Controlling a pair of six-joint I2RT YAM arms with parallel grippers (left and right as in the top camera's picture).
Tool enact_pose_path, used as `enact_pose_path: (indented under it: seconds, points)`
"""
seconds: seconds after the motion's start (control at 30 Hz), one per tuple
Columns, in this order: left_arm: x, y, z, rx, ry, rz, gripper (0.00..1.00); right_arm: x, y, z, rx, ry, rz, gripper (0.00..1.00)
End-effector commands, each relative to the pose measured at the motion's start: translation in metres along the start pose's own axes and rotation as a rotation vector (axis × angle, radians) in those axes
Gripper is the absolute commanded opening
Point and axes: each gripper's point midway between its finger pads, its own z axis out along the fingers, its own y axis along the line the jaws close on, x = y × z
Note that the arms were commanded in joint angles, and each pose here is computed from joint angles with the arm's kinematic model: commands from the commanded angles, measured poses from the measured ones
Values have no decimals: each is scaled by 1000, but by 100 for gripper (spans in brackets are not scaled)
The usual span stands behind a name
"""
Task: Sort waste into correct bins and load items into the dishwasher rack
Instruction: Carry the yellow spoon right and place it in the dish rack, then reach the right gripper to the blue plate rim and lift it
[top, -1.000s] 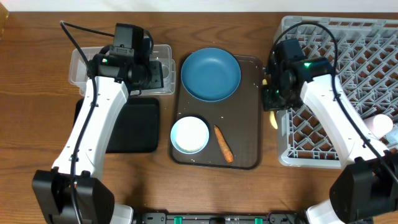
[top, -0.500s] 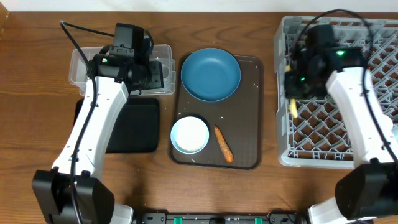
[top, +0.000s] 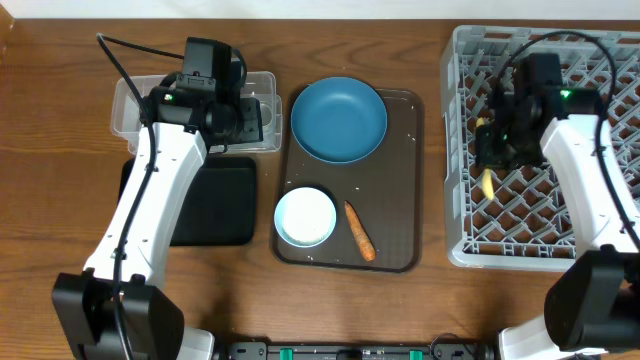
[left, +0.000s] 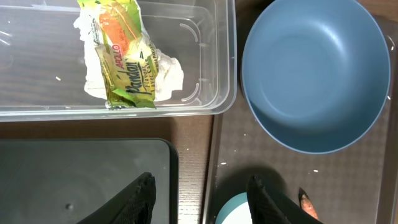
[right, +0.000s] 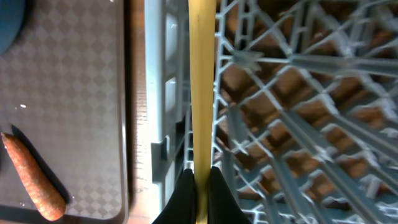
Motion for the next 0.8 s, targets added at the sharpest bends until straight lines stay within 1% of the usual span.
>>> enact_pose_path:
  seconds: [0.0,0.17,0.2,0.23,0.27,0.4,0.6,0.77]
  points:
    - [-1,1,0,-8,-2,14,50,8,11,10,-40,4,-32,1]
    - [-1,1,0,-9,-1,14,50,16,11,29,-39,15,-32,1]
    - [-1,1,0,-8,-2,14,50,18,10,31,-39,17,-31,3]
    - [-1,1,0,-9,-1,14,50,18,10,33,-39,18,-31,9]
    - [-1,1,0,-8,-2,14,50,19,10,34,-39,18,-31,12]
    - [-1,1,0,-8,-2,14,50,16,10,34,-39,7,-33,16]
    - [-1,1,0,-9,-1,14,50,12,11,32,-40,-8,-34,18]
    - [-1,1,0,-8,-1,14,50,-6,13,10,-41,-56,-40,22]
